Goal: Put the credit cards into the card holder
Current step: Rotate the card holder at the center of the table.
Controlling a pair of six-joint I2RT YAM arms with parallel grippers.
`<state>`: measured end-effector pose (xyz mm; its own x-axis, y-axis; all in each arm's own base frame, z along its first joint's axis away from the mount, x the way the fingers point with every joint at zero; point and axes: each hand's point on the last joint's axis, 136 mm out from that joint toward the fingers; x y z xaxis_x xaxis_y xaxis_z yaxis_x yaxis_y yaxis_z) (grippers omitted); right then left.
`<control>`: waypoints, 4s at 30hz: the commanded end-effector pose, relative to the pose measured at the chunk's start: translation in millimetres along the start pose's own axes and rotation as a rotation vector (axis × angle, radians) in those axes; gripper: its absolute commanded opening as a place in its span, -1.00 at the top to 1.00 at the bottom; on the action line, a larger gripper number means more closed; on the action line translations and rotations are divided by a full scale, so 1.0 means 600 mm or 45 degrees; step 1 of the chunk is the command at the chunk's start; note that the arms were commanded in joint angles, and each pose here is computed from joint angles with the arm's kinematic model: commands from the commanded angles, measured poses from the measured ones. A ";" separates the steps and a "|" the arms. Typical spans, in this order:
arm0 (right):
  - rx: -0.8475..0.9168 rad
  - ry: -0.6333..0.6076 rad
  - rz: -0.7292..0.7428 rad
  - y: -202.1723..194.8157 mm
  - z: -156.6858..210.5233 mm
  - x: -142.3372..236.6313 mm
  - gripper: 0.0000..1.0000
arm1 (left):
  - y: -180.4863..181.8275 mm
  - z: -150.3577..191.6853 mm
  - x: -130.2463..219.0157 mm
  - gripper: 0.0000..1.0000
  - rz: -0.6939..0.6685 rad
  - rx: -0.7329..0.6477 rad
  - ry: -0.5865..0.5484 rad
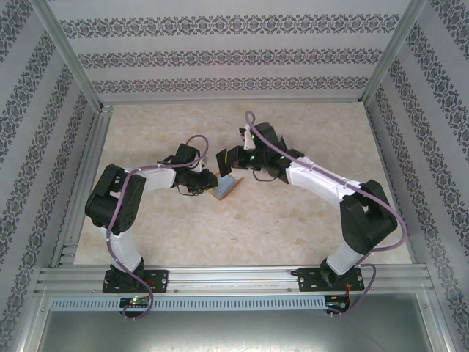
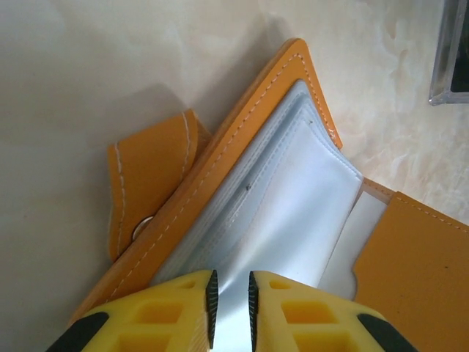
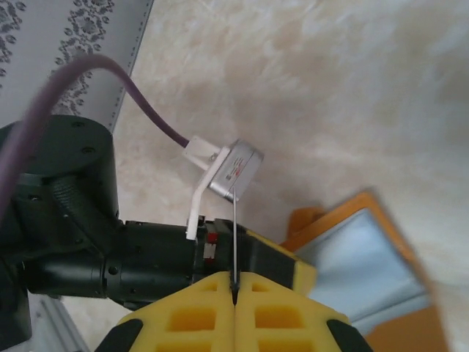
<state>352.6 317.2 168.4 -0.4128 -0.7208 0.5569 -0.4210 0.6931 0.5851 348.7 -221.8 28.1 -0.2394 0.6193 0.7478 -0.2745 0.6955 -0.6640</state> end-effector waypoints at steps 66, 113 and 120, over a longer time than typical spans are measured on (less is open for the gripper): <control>-0.746 -0.286 0.046 -0.179 0.176 -0.084 1.00 | 0.044 0.005 0.016 0.42 -0.128 0.128 -0.148; -0.658 -0.004 -0.056 -0.189 0.148 -0.125 1.00 | 0.058 -0.007 0.017 0.57 -0.117 0.150 -0.025; -0.644 -0.013 -0.077 -0.167 0.129 -0.121 1.00 | 0.058 -0.004 0.017 0.58 -0.107 0.148 -0.037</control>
<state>369.7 294.6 29.9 -0.4407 -0.7648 0.4700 -0.0172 0.5307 0.8474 365.0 -177.5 23.0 -0.3182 0.5206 0.7923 -0.3835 0.6937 -0.6098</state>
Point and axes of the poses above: each hand's point on the last joint's axis, 136 mm out from that joint toward the fingers, its own x axis back along the fingers, its own y axis along the line the jaws close on, z = x × y, and after that the axes turned 11 degrees about x, right-handed
